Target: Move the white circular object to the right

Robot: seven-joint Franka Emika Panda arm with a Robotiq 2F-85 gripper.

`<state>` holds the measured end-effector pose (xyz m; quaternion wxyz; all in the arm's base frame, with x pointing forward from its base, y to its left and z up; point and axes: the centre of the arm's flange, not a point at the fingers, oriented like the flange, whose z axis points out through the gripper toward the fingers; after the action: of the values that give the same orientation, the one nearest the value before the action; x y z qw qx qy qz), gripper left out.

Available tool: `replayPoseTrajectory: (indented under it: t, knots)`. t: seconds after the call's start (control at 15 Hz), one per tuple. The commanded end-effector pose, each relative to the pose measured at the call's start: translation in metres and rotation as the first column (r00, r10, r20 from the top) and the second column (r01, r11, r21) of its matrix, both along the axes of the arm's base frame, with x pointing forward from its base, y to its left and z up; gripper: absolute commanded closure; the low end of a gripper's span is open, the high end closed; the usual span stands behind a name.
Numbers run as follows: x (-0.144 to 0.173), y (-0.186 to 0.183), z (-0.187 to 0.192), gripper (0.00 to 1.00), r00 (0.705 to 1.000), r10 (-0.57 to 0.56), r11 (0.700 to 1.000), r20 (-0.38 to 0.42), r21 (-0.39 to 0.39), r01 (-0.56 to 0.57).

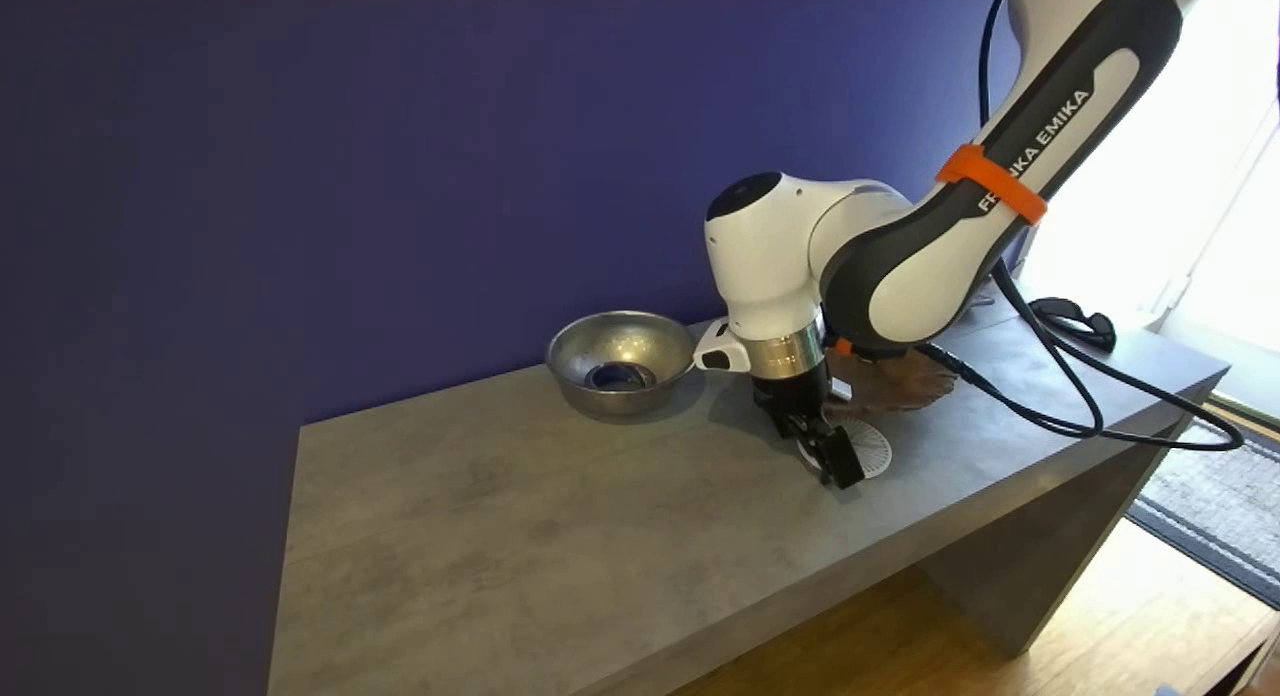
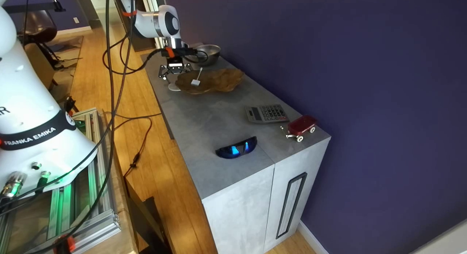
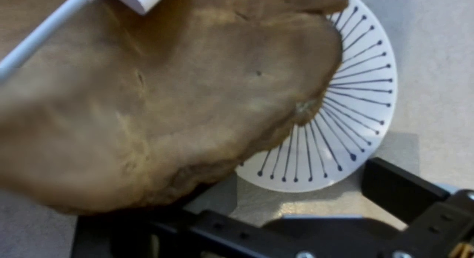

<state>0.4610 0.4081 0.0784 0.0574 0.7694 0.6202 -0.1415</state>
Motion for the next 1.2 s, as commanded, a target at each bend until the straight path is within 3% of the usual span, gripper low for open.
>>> replayPoseTrajectory:
  t: [0.0,0.07,0.2,0.4,0.73,1.07,1.13]
  knots:
    - [0.000,-0.001,0.001,0.00,1.000,-0.003,1.000,0.002,0.010,0.003]
    - [0.000,-0.003,0.001,0.00,1.000,-0.006,1.000,0.002,0.017,0.006]
    - [0.002,0.009,0.011,0.00,1.000,0.015,0.993,-0.013,0.119,-0.013]
    - [0.007,0.016,0.030,0.00,1.000,-0.007,0.978,0.001,0.207,0.006]
    - [0.020,-0.005,0.056,0.00,0.993,-0.120,0.963,-0.011,0.243,0.120]
    - [0.038,-0.053,0.083,0.00,0.951,-0.306,0.904,-0.039,0.303,0.303]
    - [0.040,-0.060,0.085,0.00,0.954,-0.300,0.913,-0.018,0.286,0.292]
